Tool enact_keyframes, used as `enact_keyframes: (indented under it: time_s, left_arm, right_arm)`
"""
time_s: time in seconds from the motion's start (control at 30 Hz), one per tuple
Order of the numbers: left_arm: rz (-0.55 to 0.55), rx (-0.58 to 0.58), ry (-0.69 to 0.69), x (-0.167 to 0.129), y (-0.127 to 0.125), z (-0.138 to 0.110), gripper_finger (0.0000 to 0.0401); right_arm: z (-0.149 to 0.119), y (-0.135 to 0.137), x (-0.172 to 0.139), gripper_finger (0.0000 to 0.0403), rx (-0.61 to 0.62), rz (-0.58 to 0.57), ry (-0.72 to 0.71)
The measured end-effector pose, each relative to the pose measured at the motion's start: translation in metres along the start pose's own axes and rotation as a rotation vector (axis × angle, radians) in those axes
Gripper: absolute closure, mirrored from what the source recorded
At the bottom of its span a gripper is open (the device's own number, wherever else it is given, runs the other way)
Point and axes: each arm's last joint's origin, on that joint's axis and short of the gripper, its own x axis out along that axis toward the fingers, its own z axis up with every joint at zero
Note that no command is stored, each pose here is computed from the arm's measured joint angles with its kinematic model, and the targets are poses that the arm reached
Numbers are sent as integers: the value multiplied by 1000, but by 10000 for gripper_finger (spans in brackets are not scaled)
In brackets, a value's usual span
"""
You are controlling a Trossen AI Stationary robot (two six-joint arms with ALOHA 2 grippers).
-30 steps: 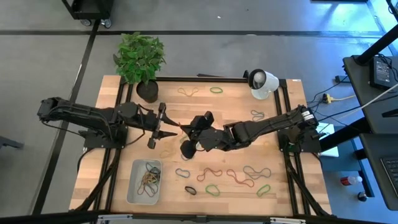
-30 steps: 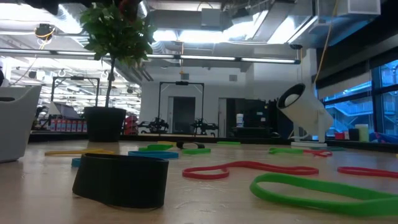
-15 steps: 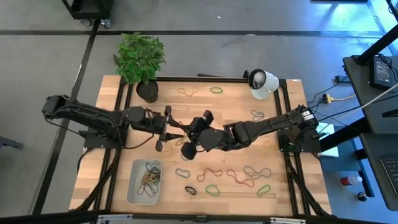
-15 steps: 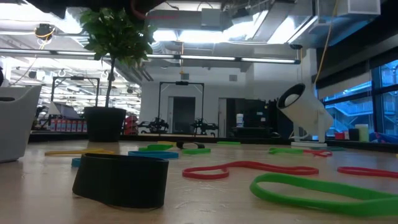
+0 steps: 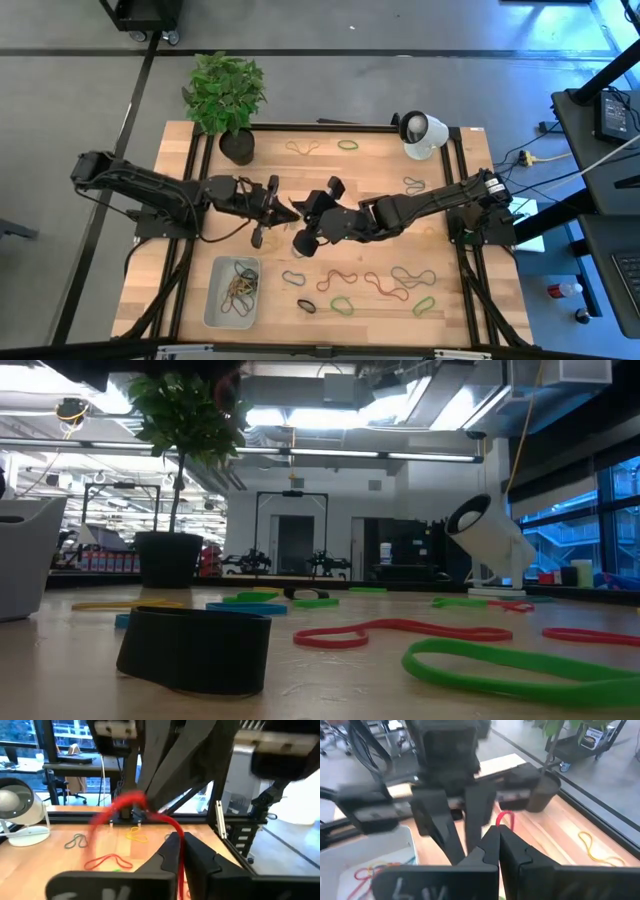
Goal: Pick and place rubber bands into bin
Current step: Put the red rubber band into the bin
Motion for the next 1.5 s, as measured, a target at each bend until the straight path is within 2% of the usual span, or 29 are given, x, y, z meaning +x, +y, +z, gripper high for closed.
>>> enact_keyframes:
  time_s: [0.2,0.37,0.53,0.67,0.83,1.0,1.17,1.3,1.5]
  left_arm:
    - [3,-41,4,-1,-5,0,398]
    - [39,-82,52,-1,-9,-6,398]
    - [99,-119,113,-3,-14,-12,398]
    - [177,-187,118,-14,-17,-9,398]
    - [171,-178,193,-31,-38,11,398]
    - [217,-78,401,-45,-72,43,398]
    - [216,-170,600,-54,-105,64,398]
    - [248,-251,778,-58,-127,60,398]
    - [367,-396,1025,-54,-148,28,398]
  right_arm:
    - [-6,-3,0,379,39,-24,56]
    - [-9,-2,-1,316,50,6,88]
    - [-17,-7,-7,249,39,-32,176]
    - [-31,-10,-15,224,59,-78,302]
    - [-49,-10,-29,233,45,-151,420]
    - [-73,-6,-33,254,-9,-174,474]
    - [-99,-4,-30,270,4,-200,503]
    - [-115,-4,-29,279,9,-191,541]
    - [-131,0,-29,289,0,-147,582]
